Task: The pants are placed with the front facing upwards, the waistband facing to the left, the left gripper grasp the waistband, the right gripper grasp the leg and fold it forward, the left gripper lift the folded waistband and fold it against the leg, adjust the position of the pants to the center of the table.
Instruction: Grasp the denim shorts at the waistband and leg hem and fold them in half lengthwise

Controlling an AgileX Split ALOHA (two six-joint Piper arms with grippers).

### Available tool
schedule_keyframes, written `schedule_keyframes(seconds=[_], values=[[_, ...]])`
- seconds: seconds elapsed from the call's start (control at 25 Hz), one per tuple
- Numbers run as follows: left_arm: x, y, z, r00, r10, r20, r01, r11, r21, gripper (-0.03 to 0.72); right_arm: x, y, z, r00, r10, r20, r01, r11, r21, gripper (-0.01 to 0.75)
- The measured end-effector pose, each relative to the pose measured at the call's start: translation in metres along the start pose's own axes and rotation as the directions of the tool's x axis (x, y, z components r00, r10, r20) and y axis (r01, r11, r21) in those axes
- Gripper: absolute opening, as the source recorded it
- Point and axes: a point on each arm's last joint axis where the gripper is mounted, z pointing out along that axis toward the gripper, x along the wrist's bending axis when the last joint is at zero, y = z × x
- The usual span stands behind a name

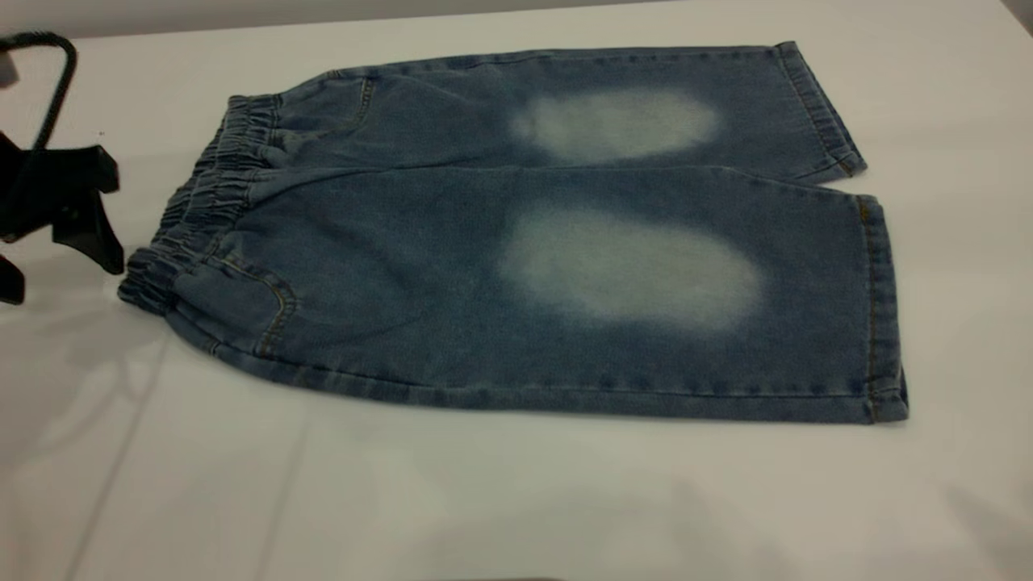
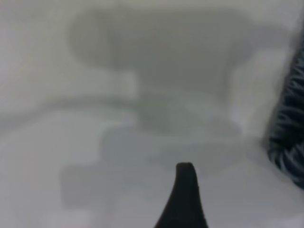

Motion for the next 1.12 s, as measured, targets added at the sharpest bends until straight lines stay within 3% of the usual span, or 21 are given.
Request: schedule_keyframes(seconds=[0.4, 1.0, 1.12], values=[[-0.027, 0.009, 0.011, 0.997, 0.063, 0.034, -0.063, 0.998, -0.009, 0.554, 0.000, 0.000, 0.000, 1.000, -0.001, 0.000, 0.001, 1.000, 0.000, 0.551], [-0.024, -0.005, 0.038, 0.999, 0.052, 0.010, -0.053, 0.996, 0.074, 0.536, 0.000, 0.000, 0.000, 1.000, -0.001, 0.000, 0.001, 1.000, 0.000, 0.551], [-0.025, -0.005, 0.039, 0.999, 0.044, 0.012, -0.045, 0.996, 0.071, 0.492, 0.000, 0.000, 0.000, 1.000, -0.001, 0.000, 0.001, 1.000, 0.000, 0.551]])
